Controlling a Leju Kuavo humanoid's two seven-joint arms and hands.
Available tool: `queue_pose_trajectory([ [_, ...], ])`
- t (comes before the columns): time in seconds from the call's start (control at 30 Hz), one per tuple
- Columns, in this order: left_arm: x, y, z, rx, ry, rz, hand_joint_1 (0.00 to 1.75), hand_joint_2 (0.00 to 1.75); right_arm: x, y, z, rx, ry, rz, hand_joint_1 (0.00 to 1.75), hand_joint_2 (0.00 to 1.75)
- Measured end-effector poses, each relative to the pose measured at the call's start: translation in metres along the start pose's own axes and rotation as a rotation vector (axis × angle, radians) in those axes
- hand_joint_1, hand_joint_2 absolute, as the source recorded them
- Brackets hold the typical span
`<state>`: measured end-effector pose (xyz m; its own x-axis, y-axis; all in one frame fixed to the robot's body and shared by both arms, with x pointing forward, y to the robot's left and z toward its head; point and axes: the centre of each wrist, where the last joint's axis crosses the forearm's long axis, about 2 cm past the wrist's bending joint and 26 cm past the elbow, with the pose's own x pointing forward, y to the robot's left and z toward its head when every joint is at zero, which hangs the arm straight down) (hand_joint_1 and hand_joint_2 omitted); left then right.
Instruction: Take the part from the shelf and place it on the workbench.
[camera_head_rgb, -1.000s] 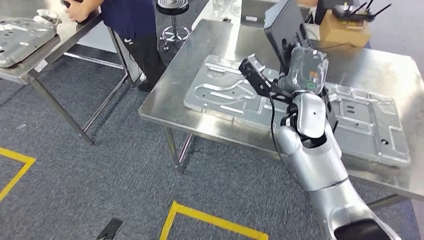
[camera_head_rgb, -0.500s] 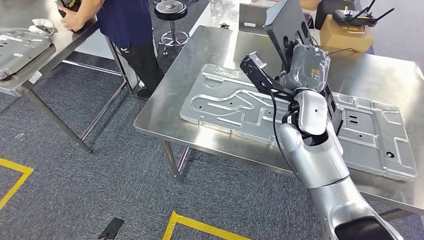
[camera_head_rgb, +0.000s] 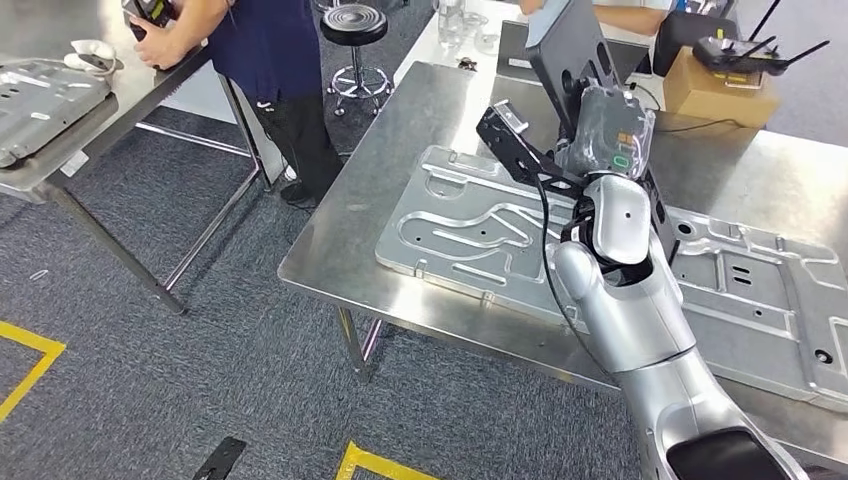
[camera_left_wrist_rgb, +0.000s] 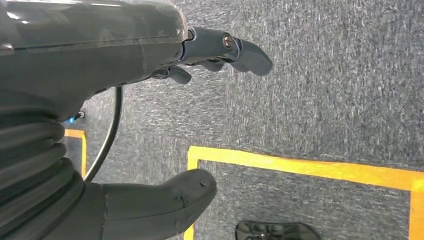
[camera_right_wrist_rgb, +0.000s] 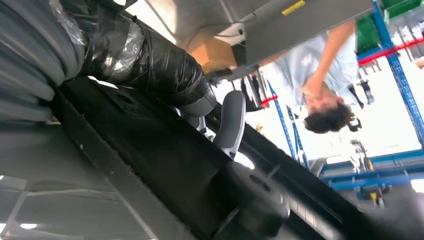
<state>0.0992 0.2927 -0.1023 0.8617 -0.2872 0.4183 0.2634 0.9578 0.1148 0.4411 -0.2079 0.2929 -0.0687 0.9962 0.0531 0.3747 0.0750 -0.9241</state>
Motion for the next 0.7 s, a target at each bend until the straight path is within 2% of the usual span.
queue_pose_trajectory([
  [0.23, 0.002, 0.003, -0.001, 0.003, -0.003, 0.002, 0.00, 1.75, 0.005, -0.005, -0.005, -0.005, -0.004, -0.005, 1.75, 1.75],
  [0.7, 0.001, 0.007, -0.001, 0.009, -0.006, 0.013, 0.00, 1.75, 0.006, 0.013, 0.001, 0.085, 0.007, 0.003, 1.75, 1.75],
])
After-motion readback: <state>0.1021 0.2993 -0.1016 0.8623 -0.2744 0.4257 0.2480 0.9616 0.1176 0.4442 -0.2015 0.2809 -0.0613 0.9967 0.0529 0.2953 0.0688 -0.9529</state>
